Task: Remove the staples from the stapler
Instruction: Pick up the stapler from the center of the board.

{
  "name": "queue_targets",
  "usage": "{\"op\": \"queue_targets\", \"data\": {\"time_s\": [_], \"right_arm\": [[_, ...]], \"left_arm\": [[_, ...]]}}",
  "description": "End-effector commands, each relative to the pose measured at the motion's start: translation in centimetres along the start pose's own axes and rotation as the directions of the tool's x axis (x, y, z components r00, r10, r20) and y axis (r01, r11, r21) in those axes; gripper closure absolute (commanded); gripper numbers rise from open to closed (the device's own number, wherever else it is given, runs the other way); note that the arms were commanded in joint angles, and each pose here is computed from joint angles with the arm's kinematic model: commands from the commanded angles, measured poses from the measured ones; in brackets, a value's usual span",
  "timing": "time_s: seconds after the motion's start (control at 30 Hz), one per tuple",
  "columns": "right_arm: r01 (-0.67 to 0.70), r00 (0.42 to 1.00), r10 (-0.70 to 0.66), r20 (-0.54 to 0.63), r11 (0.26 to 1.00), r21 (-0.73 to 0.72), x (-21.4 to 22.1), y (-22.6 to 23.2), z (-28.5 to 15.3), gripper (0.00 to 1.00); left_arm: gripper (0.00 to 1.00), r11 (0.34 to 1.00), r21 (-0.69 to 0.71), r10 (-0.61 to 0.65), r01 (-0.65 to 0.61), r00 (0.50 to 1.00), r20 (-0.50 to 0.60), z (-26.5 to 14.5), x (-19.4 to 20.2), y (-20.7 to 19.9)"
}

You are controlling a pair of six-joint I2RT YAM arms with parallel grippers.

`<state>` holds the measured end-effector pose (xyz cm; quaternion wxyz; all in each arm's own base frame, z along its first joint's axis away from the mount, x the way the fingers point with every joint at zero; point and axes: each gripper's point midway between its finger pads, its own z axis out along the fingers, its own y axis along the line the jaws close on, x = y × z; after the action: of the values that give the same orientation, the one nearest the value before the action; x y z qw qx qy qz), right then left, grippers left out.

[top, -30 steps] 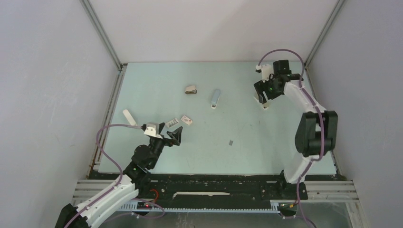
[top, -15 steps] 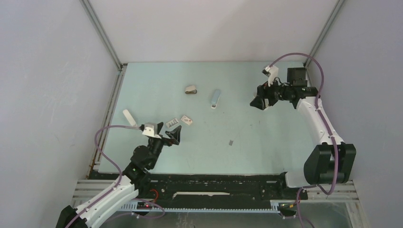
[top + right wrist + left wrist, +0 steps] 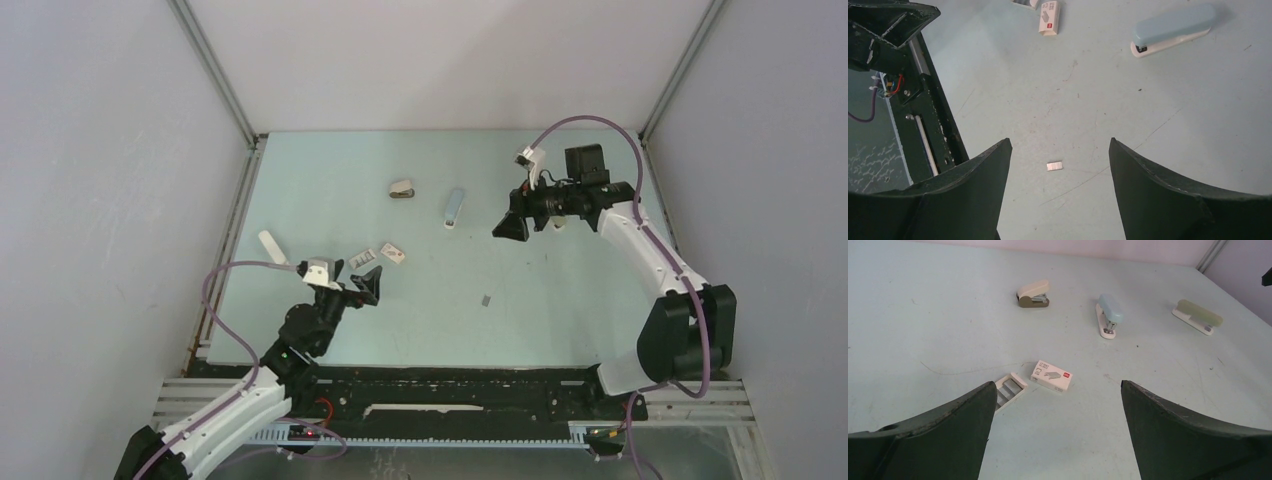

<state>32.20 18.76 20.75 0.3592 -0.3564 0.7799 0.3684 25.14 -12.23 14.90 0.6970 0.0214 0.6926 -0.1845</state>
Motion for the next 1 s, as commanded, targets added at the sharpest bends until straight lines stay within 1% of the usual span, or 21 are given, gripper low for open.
{"op": "queue_targets", "data": {"time_s": [0.0,0.97], "right_arm": [[-0.012,1.0,0.012,0.016,1.0,-0.017,-0.5,0.2,0.5,0.2],[-0.051,0.999,0.051,-0.004,0.999,-0.019,-0.1,0.0,1.8,0.2]], "left_arm": [[0.0,0.999,-0.038,-0.014,0.014,1.0,-0.002,0.0,0.7,0.8],[0.0,0.999,-0.039,-0.014,0.014,1.0,-0.001,0.0,0.7,0.8]]}}
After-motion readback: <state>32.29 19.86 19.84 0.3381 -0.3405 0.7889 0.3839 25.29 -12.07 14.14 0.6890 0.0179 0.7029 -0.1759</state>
